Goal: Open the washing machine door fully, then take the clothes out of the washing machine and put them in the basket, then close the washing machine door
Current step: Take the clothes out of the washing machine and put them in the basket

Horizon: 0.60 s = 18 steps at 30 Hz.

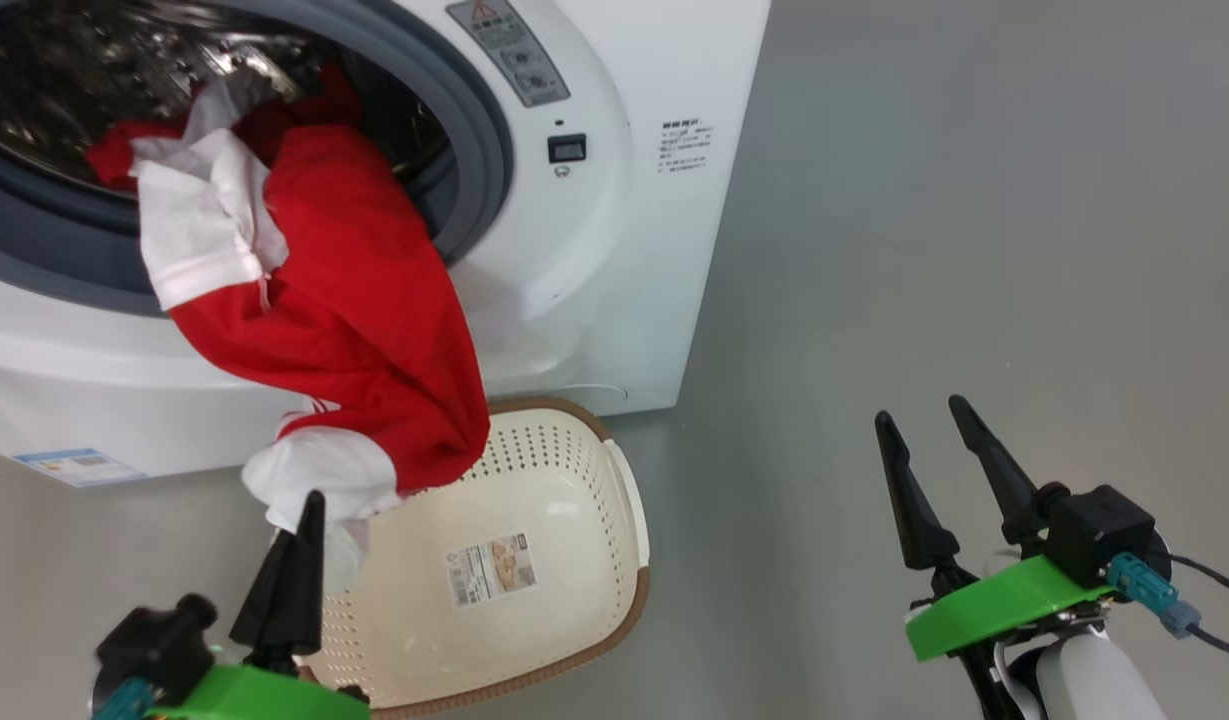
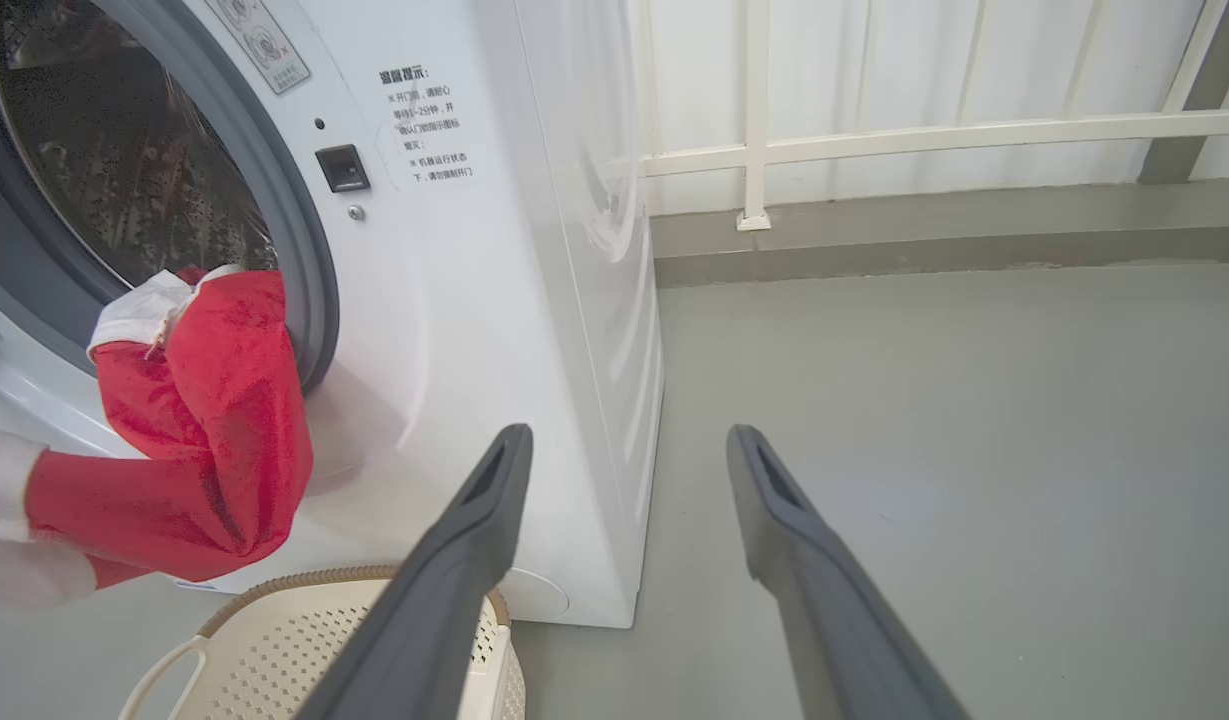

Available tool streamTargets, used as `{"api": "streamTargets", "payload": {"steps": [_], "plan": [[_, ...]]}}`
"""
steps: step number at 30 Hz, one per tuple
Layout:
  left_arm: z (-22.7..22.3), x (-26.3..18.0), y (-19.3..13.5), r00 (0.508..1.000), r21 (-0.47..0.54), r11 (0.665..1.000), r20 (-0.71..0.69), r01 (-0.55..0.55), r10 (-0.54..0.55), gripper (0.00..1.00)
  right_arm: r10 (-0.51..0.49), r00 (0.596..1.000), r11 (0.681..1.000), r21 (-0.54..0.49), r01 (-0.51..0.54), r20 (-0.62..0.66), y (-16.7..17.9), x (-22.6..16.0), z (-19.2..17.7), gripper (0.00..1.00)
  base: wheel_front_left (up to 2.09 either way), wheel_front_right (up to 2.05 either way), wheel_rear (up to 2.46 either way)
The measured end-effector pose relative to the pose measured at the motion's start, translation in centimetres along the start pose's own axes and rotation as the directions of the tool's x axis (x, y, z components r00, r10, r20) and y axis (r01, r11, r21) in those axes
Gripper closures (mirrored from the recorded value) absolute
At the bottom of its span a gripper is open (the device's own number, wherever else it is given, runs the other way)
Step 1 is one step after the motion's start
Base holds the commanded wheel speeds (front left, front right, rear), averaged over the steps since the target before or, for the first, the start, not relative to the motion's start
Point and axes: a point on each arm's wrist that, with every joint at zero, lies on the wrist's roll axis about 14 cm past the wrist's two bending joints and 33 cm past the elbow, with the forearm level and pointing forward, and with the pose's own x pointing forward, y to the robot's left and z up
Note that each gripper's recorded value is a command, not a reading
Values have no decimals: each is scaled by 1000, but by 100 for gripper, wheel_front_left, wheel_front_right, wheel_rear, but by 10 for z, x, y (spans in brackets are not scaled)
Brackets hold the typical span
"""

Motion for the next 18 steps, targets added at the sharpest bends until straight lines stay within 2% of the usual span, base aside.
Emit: {"api": "streamTargets", "payload": {"steps": [9,18], "plan": [[-65,32,6,979,8,1000,-205,17,-15,100,-8,1000,1000,-10,8,-14,-6,13,-8,0,0,0,0],[-132,40,12,908,23,999,-419,45,-31,100,-19,999,1000,-14,19,-35,-13,27,-21,0,0,0,0]]}}
